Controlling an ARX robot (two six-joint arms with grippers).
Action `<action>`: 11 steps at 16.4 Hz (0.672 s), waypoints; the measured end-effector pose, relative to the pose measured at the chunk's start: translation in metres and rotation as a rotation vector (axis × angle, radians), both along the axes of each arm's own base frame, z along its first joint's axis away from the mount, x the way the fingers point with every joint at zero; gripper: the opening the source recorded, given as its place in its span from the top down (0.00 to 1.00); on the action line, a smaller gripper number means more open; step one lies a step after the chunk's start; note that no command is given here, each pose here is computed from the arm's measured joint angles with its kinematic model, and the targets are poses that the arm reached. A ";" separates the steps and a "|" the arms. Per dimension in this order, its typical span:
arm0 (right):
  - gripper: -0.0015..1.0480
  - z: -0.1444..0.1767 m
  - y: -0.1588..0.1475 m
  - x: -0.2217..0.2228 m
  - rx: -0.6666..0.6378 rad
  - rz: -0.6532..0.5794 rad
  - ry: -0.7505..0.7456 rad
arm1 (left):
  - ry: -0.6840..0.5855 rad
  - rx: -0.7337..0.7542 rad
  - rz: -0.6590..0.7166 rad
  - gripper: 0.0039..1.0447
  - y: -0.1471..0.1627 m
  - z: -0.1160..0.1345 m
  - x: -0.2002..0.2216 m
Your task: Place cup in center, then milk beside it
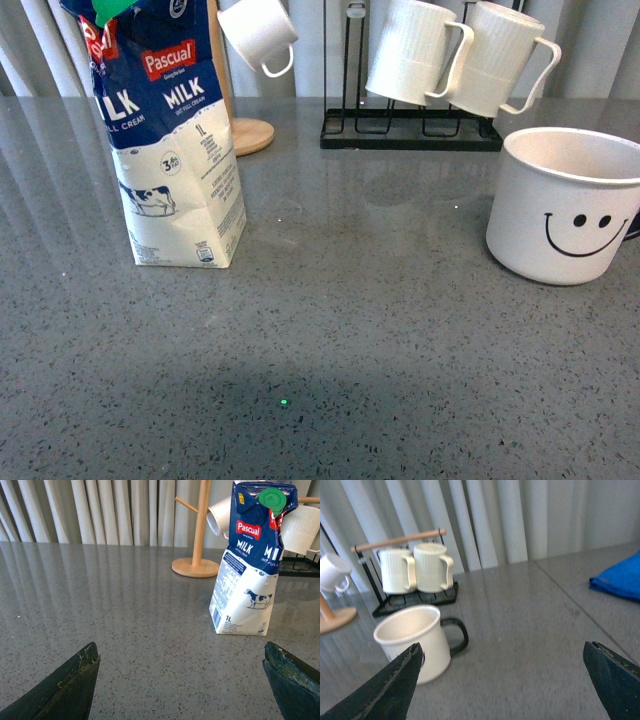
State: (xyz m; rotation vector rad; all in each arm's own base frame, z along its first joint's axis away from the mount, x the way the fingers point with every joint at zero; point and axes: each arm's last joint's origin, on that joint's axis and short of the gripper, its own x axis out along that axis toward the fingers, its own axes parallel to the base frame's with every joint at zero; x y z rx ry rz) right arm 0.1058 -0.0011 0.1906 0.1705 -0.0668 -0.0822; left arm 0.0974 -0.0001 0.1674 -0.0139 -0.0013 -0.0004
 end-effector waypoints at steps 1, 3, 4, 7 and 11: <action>0.06 0.022 -0.003 0.007 0.012 0.011 -0.056 | 0.000 0.000 0.000 0.06 0.000 0.000 0.000; 0.06 0.066 -0.003 0.033 0.003 0.108 -0.113 | 0.000 0.000 0.000 0.06 0.000 0.000 0.000; 0.06 0.083 -0.001 0.055 -0.011 0.163 -0.079 | 0.000 0.000 0.000 0.06 0.000 0.000 0.000; 0.06 0.108 0.013 0.134 -0.092 0.333 0.140 | 0.000 0.000 0.000 0.06 0.000 0.000 0.000; 0.06 0.099 0.021 0.225 -0.222 0.478 0.471 | 0.000 0.000 0.000 0.06 0.000 0.000 0.000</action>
